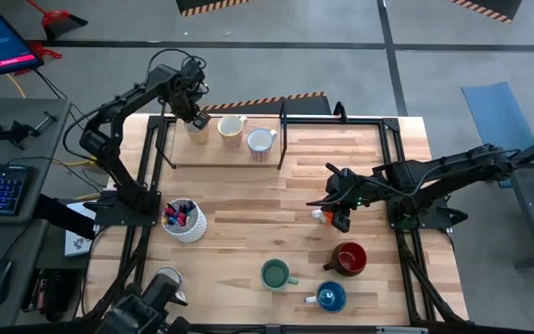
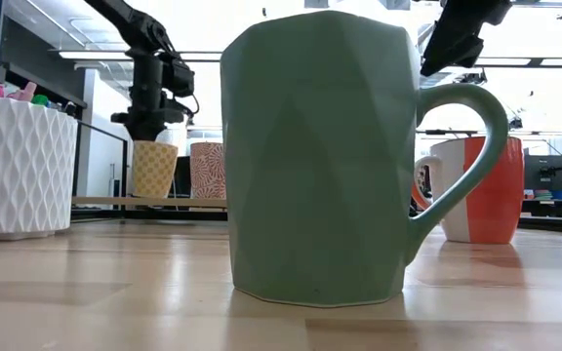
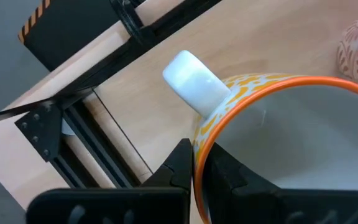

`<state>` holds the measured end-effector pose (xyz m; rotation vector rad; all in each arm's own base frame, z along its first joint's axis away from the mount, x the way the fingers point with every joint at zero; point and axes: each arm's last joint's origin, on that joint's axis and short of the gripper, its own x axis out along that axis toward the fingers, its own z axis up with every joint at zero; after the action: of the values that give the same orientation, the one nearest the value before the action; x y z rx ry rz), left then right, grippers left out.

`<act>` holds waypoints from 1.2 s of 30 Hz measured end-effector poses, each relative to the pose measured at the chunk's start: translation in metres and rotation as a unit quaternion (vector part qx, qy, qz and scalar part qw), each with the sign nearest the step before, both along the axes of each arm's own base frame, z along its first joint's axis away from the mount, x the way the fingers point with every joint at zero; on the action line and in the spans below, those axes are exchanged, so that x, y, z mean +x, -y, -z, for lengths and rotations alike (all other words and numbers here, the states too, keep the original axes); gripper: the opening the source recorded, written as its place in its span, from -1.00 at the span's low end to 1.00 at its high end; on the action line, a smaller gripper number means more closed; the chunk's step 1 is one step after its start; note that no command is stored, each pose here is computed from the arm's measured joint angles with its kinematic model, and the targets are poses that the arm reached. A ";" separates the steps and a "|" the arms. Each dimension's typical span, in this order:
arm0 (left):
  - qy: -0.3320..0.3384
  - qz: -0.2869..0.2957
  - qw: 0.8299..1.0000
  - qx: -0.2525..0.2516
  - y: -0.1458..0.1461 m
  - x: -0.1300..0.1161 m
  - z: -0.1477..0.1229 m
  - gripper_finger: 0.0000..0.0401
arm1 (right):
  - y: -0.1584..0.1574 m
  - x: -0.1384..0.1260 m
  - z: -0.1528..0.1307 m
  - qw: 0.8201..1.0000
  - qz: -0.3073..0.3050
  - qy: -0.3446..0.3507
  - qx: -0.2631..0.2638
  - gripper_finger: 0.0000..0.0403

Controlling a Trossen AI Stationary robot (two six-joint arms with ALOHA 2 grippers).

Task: Place coffee mugs
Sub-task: Put the yellow patterned mug on the shelf

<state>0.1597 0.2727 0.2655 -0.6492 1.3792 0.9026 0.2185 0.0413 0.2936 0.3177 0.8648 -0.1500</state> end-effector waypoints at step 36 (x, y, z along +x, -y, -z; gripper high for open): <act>-0.022 -0.012 1.000 0.016 -0.010 -0.029 -0.007 -0.71 | 0.000 0.001 0.000 1.000 0.018 0.003 0.020 -0.45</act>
<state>0.1312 0.2823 0.2728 -0.6252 1.3962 0.9622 0.2190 0.0416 0.2941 0.3711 0.8565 -0.1658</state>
